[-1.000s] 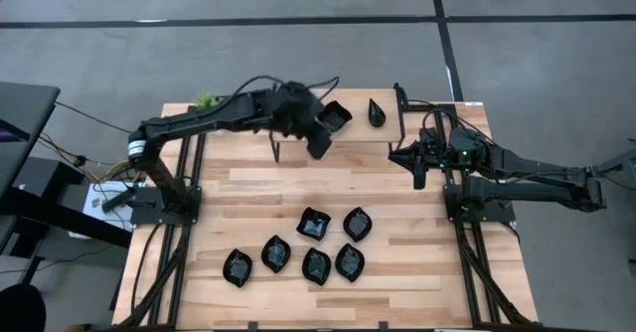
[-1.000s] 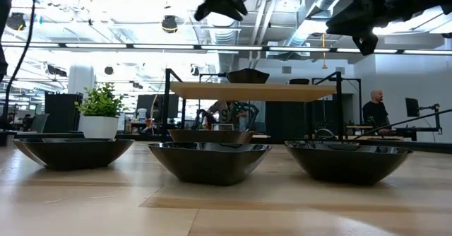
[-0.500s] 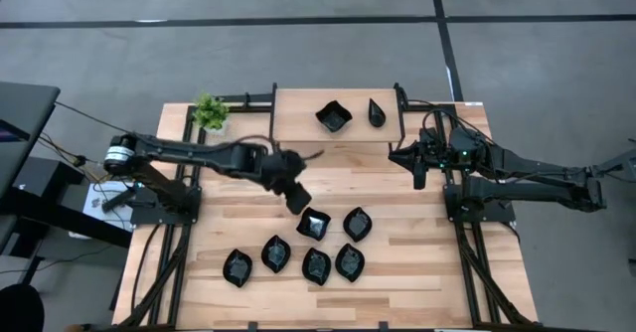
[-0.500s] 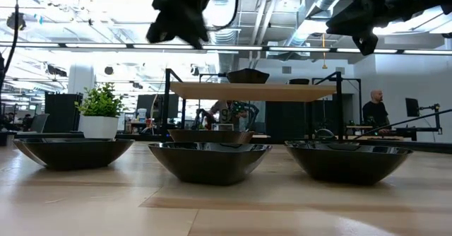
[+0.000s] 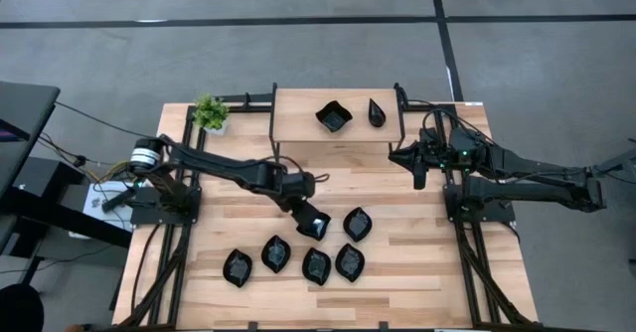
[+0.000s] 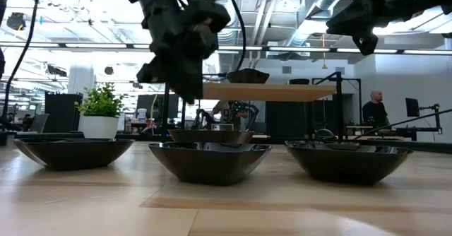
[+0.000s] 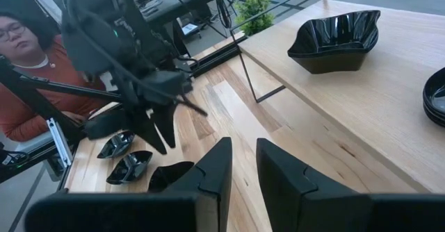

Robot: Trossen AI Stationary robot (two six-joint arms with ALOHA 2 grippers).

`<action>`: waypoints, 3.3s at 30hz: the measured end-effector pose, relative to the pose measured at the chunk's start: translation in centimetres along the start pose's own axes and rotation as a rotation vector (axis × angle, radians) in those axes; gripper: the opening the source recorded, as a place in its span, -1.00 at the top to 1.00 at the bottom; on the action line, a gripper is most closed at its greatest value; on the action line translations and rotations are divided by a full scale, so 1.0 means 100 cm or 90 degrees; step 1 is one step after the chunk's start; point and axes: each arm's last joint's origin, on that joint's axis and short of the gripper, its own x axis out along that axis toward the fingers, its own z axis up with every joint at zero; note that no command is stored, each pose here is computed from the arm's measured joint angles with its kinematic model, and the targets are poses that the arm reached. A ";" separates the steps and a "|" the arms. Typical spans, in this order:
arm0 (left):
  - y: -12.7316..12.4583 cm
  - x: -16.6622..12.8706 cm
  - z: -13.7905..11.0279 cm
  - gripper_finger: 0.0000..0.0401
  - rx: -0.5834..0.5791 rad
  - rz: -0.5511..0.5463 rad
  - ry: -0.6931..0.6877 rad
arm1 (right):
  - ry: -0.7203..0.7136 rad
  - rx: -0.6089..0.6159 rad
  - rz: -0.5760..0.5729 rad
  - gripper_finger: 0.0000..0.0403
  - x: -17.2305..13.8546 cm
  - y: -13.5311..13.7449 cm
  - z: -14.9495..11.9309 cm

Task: Pick & Place Mini shaped plates
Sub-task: Stack the distorted square plate on top of the other distorted square plate on the shelf

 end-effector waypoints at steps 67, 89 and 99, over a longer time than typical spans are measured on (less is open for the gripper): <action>0.004 0.050 -0.002 0.55 -0.067 0.039 0.037 | 0.000 -0.001 0.000 0.69 0.000 0.000 0.000; 0.004 0.037 0.004 0.97 -0.030 0.005 0.031 | 0.000 -0.001 0.000 0.69 0.000 0.000 0.000; 0.014 -0.079 0.029 0.98 0.009 -0.099 -0.175 | 0.000 -0.001 0.000 0.69 0.000 0.000 0.000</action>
